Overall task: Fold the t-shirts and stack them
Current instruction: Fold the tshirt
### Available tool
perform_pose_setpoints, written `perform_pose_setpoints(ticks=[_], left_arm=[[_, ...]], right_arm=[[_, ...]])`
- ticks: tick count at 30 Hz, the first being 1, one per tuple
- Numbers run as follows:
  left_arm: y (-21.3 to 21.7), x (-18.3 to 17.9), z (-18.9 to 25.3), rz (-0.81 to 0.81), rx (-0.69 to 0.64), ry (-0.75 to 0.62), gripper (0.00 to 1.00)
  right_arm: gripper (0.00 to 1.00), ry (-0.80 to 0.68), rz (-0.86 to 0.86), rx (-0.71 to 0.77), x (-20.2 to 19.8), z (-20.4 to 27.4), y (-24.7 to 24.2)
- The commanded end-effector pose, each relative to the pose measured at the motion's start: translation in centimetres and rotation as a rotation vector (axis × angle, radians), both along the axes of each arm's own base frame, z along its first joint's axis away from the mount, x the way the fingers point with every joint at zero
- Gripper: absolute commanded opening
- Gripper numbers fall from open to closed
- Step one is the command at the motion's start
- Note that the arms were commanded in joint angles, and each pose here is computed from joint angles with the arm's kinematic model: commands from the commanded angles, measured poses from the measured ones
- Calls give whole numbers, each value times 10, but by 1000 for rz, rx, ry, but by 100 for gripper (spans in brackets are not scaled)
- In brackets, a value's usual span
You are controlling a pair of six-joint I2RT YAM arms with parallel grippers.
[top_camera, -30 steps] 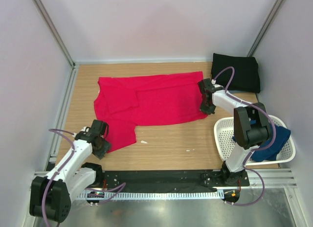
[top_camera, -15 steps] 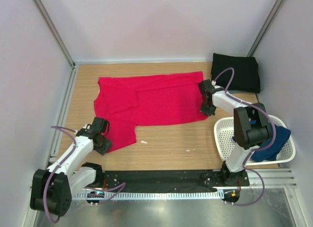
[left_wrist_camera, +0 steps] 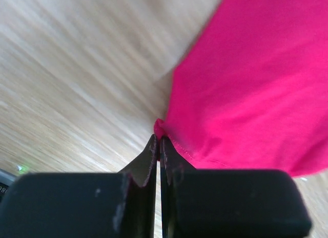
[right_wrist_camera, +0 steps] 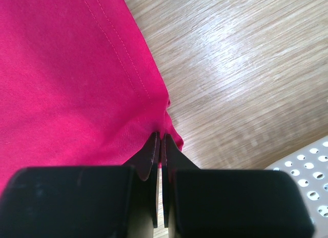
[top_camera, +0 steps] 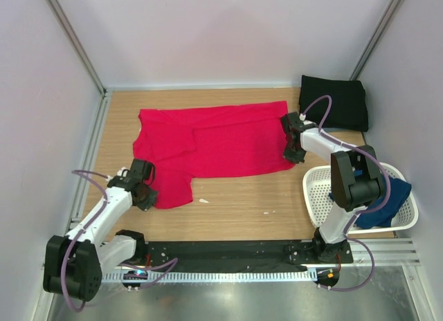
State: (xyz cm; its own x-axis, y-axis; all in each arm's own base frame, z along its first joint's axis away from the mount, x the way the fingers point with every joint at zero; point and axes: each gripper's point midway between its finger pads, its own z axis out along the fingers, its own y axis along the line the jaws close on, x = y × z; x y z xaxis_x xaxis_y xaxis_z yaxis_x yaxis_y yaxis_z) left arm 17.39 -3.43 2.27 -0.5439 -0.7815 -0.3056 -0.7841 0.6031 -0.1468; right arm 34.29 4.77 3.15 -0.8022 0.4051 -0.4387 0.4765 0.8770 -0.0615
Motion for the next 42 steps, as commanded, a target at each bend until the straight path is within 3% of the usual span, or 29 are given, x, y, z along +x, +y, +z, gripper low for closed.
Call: perform_pose_setpoints(ticks=[1,12,22,29,42], left_arm=[[6,27,35,-38,58,-104,0],[14,87,118,-96,158,-316,0],[14,156,163,-81,217,-467,0],[5,212,194,-183,279,-547,0],[4,292,206,-281,346,-573,0]], right_arm=[[1,-73,-13,-21,16,25,-6],[1,-166,-31,-2,40,56,-5],[1,-236,-18,36,83,75,-6],[1,-258,-21,57,111,70,0],[1,-271,-54,62,140,68,-14]])
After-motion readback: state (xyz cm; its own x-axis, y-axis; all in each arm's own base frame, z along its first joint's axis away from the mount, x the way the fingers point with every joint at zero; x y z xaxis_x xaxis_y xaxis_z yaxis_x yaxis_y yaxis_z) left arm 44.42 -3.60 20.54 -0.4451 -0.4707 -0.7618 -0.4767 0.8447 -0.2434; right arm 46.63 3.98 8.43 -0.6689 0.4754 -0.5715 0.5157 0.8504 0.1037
